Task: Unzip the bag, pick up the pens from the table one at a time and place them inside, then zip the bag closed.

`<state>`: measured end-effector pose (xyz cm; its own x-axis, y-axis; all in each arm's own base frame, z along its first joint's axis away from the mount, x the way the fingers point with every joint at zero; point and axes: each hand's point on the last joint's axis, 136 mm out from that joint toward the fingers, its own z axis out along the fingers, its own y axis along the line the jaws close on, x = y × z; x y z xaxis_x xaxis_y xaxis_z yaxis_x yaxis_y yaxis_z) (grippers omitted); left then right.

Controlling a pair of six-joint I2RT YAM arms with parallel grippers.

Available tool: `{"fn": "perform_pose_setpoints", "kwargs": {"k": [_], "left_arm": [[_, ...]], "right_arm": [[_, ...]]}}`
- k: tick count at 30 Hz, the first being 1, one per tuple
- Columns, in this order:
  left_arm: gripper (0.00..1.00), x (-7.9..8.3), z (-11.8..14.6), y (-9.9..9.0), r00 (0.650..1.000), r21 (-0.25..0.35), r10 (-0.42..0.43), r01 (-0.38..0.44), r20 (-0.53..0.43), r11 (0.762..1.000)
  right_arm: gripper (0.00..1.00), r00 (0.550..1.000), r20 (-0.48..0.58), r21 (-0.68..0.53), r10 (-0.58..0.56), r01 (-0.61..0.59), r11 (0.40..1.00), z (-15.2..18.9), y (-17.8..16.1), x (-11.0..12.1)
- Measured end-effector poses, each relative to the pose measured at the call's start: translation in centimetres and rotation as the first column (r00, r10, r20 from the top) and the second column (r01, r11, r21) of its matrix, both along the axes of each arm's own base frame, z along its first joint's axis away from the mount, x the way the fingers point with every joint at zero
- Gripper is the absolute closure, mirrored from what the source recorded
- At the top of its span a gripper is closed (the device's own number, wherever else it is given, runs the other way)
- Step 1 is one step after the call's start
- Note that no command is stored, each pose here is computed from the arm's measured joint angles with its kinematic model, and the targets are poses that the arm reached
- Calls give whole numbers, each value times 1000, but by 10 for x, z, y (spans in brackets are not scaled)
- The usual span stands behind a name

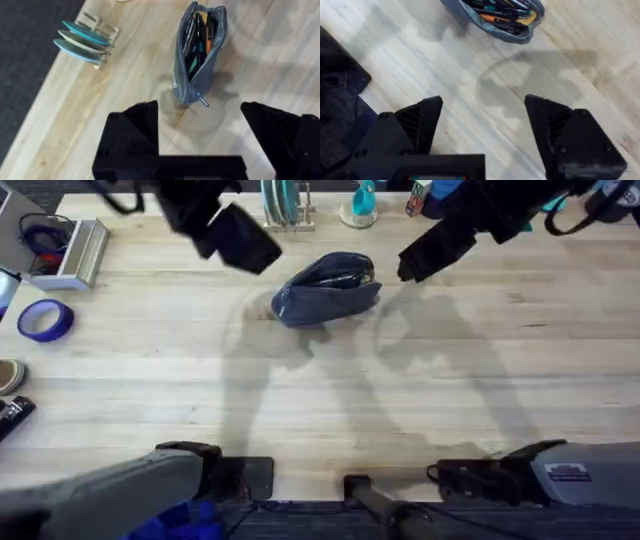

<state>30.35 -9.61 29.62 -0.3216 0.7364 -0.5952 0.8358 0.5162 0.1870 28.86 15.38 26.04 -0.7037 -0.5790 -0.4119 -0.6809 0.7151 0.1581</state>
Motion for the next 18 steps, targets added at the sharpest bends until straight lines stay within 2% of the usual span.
{"fn": "perform_pose_setpoints", "kwargs": {"k": [5,11,18], "left_arm": [[7,-20,6,11,996,-17,0,2,92,1000],[7,-45,10,13,983,-47,-7,15,183,999],[8,-60,9,28,967,-126,60,-29,249,992]], "right_arm": [[5,1000,0,0,0,0,1000,0,0,0],[5,1000,0,0,0,0,1000,0,0,0],[6,1000,0,0,0,0,1000,0,0,0]]}}
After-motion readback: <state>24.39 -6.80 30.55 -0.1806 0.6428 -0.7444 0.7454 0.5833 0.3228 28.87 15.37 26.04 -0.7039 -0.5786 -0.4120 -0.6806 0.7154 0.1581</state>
